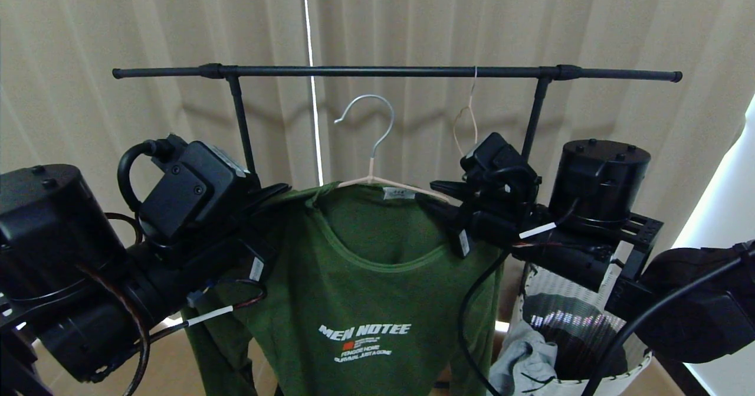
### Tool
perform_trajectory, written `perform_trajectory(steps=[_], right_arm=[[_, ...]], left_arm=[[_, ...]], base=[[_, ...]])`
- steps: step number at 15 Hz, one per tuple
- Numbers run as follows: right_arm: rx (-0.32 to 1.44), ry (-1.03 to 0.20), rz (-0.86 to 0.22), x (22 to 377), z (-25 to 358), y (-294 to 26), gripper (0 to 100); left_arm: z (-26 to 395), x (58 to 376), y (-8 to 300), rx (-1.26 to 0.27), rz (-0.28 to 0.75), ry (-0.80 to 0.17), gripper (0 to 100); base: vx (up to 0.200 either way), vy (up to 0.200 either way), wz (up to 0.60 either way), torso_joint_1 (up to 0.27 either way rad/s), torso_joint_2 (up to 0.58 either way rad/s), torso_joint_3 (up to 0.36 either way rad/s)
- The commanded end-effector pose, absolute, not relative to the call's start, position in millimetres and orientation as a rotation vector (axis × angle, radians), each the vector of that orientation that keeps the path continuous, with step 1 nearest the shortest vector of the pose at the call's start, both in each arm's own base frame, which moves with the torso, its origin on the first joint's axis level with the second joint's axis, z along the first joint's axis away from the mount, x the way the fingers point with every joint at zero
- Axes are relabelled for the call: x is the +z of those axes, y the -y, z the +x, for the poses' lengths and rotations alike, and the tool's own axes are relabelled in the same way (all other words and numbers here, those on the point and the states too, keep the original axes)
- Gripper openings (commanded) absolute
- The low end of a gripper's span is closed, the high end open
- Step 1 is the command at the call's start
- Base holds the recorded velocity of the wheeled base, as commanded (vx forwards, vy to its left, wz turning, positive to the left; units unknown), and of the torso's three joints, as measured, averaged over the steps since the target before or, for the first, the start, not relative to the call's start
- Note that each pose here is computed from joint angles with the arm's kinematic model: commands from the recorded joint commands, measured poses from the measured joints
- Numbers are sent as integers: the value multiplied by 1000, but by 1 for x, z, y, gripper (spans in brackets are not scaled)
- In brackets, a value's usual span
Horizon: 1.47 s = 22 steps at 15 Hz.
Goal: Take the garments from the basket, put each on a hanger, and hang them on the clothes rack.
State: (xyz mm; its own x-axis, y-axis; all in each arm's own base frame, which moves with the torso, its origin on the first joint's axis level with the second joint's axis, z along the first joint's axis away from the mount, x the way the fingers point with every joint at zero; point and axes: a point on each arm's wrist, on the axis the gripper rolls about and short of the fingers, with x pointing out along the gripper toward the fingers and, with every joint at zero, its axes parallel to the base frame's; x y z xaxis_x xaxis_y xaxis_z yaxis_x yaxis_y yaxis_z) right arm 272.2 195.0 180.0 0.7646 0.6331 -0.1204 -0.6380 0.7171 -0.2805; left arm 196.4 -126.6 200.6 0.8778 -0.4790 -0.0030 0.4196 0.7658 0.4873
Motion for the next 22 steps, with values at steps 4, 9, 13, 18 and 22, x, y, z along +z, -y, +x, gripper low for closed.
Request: perform_trajectory(steps=[4,9,13,18,22], right_arm=[[704,-17,-317,179,272,-195,0],[705,-11,-316,182,269,-194,0],[703,6,-313,182,268,-192,0],[662,18,-309,190,266,-177,0],[603,7,-311,193,263,-155,0]], left_arm=[[200,199,124,-473,481,108,0],[200,199,123,-471,460,99,0],[201,197,123,-475,456,91,100],[196,202,121,-476,434,109,100],[182,205,115,-547,403,140,100]], base=[[0,0,0,0,0,0],[0,0,0,0,0,0],[0,0,0,0,0,0],[0,0,0,0,0,0],[0,0,0,0,0,0]])
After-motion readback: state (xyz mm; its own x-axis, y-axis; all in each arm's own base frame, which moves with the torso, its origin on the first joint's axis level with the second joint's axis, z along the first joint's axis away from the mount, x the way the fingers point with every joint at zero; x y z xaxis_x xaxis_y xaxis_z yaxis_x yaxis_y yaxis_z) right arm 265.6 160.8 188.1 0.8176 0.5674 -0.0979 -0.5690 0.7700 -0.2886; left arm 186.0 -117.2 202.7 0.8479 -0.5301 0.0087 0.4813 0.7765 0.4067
